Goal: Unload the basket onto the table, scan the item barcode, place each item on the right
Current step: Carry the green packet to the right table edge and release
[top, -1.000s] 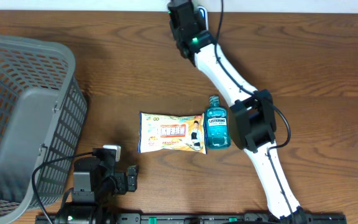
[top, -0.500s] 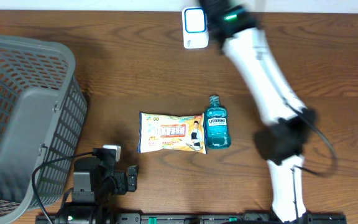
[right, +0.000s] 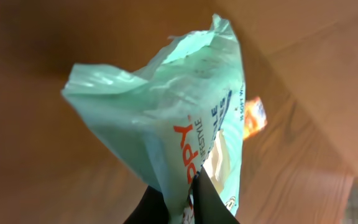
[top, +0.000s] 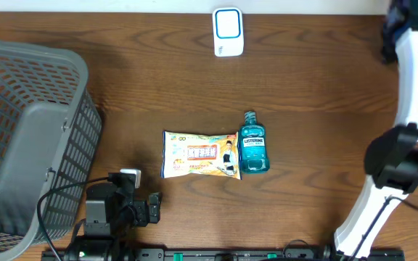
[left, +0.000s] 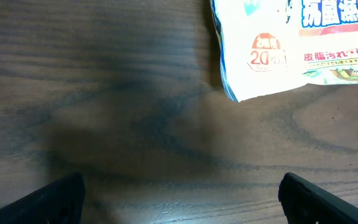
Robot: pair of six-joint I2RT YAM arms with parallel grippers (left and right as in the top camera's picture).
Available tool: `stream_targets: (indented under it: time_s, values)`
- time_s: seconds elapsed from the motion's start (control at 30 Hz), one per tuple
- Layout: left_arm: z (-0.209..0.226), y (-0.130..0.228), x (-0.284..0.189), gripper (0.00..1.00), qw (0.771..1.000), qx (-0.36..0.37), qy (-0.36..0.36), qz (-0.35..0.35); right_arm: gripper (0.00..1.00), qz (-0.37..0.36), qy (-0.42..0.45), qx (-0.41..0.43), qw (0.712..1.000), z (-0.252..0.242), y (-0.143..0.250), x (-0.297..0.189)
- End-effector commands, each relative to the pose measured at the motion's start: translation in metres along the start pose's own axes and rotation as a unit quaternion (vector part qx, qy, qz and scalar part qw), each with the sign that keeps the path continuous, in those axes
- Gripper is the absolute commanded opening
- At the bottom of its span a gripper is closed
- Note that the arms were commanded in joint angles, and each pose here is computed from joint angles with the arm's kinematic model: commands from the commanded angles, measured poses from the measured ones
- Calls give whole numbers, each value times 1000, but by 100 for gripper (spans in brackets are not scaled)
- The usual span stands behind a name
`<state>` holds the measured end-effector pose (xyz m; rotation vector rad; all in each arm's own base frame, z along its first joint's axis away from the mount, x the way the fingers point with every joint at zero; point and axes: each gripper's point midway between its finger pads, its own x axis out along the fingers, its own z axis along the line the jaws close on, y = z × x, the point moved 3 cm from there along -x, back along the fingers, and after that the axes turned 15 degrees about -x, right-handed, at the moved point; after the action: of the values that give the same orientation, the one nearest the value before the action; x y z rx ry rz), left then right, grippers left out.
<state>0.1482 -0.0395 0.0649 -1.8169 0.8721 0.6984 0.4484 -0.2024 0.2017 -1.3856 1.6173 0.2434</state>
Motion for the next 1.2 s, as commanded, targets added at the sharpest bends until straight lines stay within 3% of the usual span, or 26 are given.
stream_targets:
  time_s: [0.0, 0.2, 0.37, 0.4, 0.47, 0.57, 0.63, 0.7, 0.9, 1.07, 1.17]
  values:
    - [-2, -2, -1, 99, 1000, 3, 5, -3, 1, 47, 7, 40, 998, -17, 23, 49]
    - [-2, -2, -1, 99, 1000, 3, 5, -3, 1, 79, 31, 80, 993, -44, 51, 109]
    - [-2, -2, -1, 99, 1000, 3, 5, -3, 2, 104, 40, 98, 989, -63, 68, 130]
    - [-2, -2, -1, 99, 1000, 3, 5, -3, 8, 105, 40, 101, 988, -66, 69, 131]
    - [-2, -2, -1, 99, 1000, 3, 5, -3, 30, 107, 42, 104, 988, -70, 70, 131]
    - [-2, -2, -1, 99, 1000, 3, 5, -3, 90, 108, 13, 107, 988, -66, 68, 124]
    - [-2, -2, -1, 99, 1000, 3, 5, -3, 99, 99, -50, 119, 987, -59, 59, 104]
    - [-2, -2, -1, 99, 1000, 3, 5, -3, 99, 76, -90, 132, 984, -60, 47, 79]
    - [-2, -2, -1, 99, 1000, 3, 5, -3, 99, -47, -266, 157, 950, -73, 22, -64]
    - [-2, -2, -1, 99, 1000, 3, 5, -3, 99, -111, -345, 140, 922, -84, 50, -173]
    - [-2, -2, -1, 99, 1000, 3, 5, -3, 99, -127, -382, 137, 905, -85, 86, -236]
